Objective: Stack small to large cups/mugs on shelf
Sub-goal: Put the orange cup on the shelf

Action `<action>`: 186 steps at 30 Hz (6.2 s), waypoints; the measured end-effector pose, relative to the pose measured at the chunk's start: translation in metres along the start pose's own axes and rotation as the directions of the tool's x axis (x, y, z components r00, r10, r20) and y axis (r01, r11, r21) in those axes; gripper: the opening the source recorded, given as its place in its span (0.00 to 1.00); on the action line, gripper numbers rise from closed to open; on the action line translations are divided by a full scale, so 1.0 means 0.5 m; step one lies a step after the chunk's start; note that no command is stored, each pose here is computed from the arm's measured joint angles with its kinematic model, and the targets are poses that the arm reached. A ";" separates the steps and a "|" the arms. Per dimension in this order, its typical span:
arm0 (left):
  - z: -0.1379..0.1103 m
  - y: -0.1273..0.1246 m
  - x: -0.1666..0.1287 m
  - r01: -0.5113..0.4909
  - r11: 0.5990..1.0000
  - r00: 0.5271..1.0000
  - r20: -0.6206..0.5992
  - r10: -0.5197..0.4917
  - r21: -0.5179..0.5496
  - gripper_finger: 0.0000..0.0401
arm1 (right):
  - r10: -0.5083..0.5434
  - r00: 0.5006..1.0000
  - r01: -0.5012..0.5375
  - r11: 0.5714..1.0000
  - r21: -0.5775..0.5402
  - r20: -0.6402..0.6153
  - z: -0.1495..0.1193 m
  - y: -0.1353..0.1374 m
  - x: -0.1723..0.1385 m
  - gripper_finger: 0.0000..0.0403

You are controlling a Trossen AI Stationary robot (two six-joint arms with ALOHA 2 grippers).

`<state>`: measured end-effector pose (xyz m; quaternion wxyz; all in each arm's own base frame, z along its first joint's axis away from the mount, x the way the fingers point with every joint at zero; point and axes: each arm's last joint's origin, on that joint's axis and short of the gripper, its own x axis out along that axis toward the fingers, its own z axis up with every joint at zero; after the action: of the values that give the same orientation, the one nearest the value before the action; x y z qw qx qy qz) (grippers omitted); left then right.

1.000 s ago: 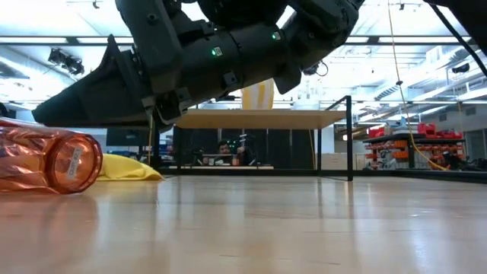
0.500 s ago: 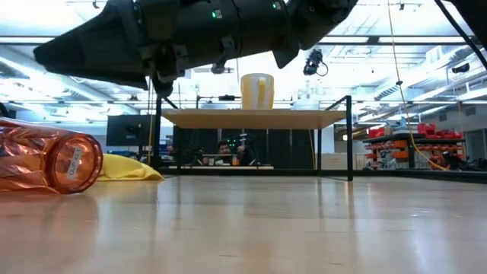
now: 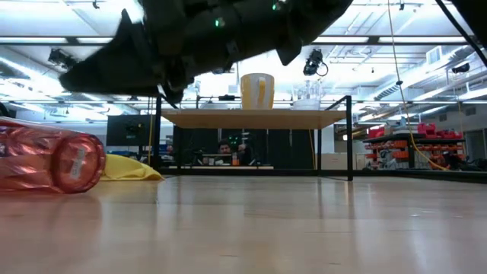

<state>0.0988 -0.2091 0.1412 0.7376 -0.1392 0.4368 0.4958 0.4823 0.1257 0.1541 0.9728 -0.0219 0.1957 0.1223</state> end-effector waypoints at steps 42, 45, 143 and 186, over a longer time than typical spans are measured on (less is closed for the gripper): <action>0.018 -0.021 0.003 0.182 0.983 0.965 0.192 -0.178 0.000 0.02 | -0.081 0.990 0.085 0.996 0.029 -0.114 -0.052 -0.063 0.000 0.02; 0.018 -0.021 0.003 0.182 0.983 0.965 0.193 -0.178 0.001 0.02 | -0.071 0.991 0.071 0.997 -0.004 -0.111 -0.046 -0.051 0.001 0.02; 0.037 -0.075 0.011 0.179 0.853 0.888 0.292 -0.355 0.491 0.18 | -0.211 0.932 0.221 0.975 0.000 -0.295 -0.056 -0.167 -0.057 0.03; 0.054 -0.098 0.018 0.170 0.835 0.863 0.330 -0.382 0.523 0.23 | -0.160 0.978 0.145 0.983 0.112 0.137 -0.147 0.053 -0.196 0.02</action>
<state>0.1554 -0.2095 0.1386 0.8902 0.0938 0.3499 0.2762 0.3608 0.1222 0.1241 0.9908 0.0215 0.1282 0.0383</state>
